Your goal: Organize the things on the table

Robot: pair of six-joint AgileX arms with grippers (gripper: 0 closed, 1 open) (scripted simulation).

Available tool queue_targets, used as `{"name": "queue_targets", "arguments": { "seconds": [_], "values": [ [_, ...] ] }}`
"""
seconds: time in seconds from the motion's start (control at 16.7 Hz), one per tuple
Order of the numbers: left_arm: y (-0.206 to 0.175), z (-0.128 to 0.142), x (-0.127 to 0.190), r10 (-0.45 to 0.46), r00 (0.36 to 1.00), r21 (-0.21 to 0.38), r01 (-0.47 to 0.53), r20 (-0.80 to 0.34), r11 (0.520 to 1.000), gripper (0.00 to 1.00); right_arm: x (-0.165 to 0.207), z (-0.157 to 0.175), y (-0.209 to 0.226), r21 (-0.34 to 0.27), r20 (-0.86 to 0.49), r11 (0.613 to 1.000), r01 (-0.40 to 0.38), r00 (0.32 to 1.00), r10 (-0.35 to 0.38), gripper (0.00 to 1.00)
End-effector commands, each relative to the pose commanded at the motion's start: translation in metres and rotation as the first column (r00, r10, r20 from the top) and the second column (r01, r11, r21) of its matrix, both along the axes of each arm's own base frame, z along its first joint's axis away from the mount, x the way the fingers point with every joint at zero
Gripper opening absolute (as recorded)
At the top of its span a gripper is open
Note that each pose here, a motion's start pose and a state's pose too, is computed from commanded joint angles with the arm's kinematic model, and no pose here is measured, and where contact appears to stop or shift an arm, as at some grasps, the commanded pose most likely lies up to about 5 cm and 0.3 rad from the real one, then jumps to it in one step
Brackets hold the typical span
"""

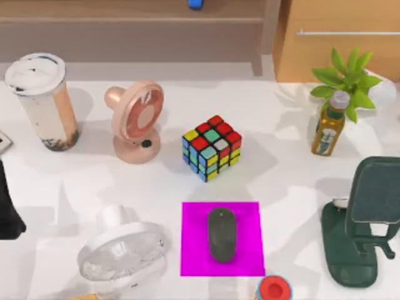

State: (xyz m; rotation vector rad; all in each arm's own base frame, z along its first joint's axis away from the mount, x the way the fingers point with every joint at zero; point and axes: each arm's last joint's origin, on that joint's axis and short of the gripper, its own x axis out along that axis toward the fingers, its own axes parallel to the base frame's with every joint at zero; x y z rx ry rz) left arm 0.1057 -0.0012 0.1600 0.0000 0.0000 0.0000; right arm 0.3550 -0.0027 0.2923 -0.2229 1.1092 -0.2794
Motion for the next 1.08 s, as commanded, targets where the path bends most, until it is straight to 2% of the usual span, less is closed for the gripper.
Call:
{"name": "queue_targets", "arguments": {
  "seconds": [0.18, 0.42, 0.6, 0.72, 0.9, 1.08],
  "values": [
    [0.000, 0.000, 0.000, 0.000, 1.000, 0.000, 0.000, 0.000, 1.000, 1.00, -0.059, 0.035, 0.072, -0.001, 0.215, 1.000, -0.015, 0.977, 0.015, 0.00],
    [0.000, 0.000, 0.000, 0.000, 1.000, 0.000, 0.000, 0.000, 1.000, 1.00, -0.151, 0.044, 0.125, 0.089, 0.433, 0.994, -0.063, 0.901, 0.018, 0.00],
    [0.000, 0.000, 0.000, 0.000, 1.000, 0.000, 0.000, 0.000, 1.000, 1.00, -0.209, 0.023, 0.138, 0.153, 0.519, 0.981, -0.116, 0.855, 0.020, 0.00],
    [0.000, 0.000, 0.000, 0.000, 1.000, 0.000, 0.000, 0.000, 1.000, 1.00, -0.238, 0.001, 0.140, 0.175, 0.554, 0.973, -0.153, 0.832, 0.031, 0.00],
    [0.000, 0.000, 0.000, 0.000, 1.000, 0.000, 0.000, 0.000, 1.000, 1.00, -0.269, -0.032, 0.136, 0.179, 0.591, 0.963, -0.202, 0.805, 0.059, 0.00],
    [0.000, 0.000, 0.000, 0.000, 1.000, 0.000, 0.000, 0.000, 1.000, 1.00, -0.284, -0.055, 0.132, 0.168, 0.613, 0.958, -0.232, 0.786, 0.083, 0.00]
  ]
}}
